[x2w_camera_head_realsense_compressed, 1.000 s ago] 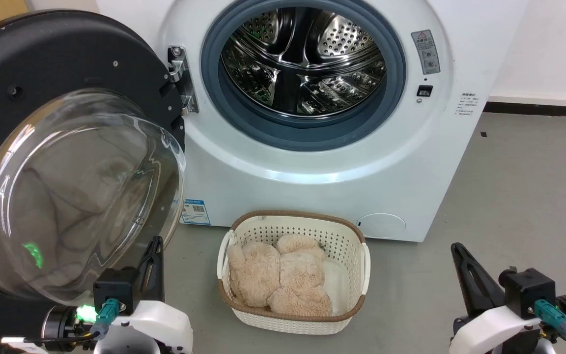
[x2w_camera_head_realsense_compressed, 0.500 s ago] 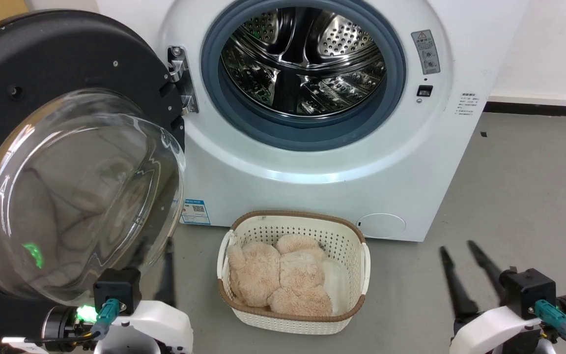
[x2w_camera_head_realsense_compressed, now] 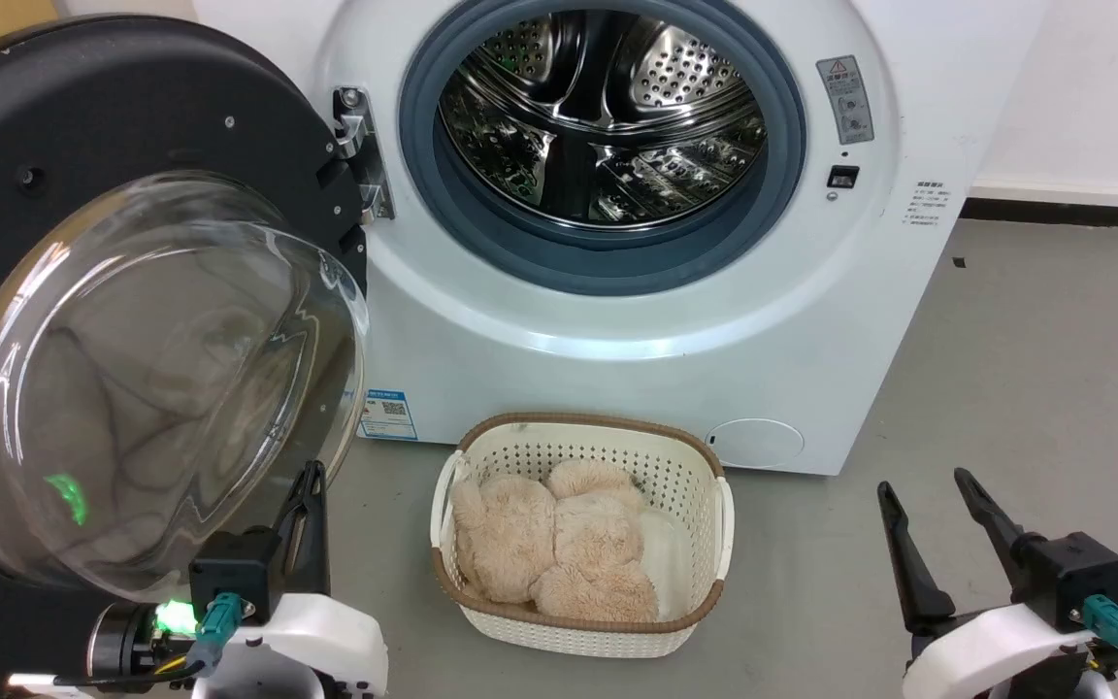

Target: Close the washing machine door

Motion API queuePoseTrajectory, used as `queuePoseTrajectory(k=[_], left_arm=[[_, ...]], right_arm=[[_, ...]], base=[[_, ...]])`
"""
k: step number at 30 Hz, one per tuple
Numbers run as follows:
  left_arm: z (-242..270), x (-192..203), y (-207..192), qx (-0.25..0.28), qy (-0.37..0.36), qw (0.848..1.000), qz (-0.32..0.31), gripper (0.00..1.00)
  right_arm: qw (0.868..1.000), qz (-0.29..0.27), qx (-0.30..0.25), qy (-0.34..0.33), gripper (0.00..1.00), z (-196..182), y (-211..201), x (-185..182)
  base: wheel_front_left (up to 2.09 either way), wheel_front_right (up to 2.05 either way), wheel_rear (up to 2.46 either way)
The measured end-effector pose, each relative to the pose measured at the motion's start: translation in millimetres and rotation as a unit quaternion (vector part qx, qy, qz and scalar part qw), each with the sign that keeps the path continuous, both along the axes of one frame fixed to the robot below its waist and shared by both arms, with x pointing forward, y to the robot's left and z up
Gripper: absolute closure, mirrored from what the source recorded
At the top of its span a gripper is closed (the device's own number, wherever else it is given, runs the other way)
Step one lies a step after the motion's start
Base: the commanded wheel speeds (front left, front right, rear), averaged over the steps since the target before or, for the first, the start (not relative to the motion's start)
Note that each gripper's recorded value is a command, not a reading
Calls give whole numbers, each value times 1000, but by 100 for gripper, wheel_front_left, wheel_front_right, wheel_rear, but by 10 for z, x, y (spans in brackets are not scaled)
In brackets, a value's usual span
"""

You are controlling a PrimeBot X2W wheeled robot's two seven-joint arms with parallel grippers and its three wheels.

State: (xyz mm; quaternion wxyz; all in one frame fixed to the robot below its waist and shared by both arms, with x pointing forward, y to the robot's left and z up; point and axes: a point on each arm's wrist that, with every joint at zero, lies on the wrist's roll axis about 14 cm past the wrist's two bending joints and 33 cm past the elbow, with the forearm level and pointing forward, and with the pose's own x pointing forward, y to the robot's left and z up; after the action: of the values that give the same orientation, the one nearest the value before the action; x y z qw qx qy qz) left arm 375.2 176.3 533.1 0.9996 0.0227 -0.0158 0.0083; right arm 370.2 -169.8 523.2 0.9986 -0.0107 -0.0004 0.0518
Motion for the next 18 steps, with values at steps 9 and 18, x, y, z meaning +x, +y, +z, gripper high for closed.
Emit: queuePoseTrajectory(k=[9, 18], left_arm=[[176, 8, 34, -1, -32, 999, 7, 100], [459, -4, 165, -20, -80, 996, 26, 100]], right_arm=[[1000, 0, 8, -5, 0, -2, -3, 33], [1000, 2, 22, -10, 0, 2, 13, 89]], base=[[0, 0, 0], [0, 0, 0]])
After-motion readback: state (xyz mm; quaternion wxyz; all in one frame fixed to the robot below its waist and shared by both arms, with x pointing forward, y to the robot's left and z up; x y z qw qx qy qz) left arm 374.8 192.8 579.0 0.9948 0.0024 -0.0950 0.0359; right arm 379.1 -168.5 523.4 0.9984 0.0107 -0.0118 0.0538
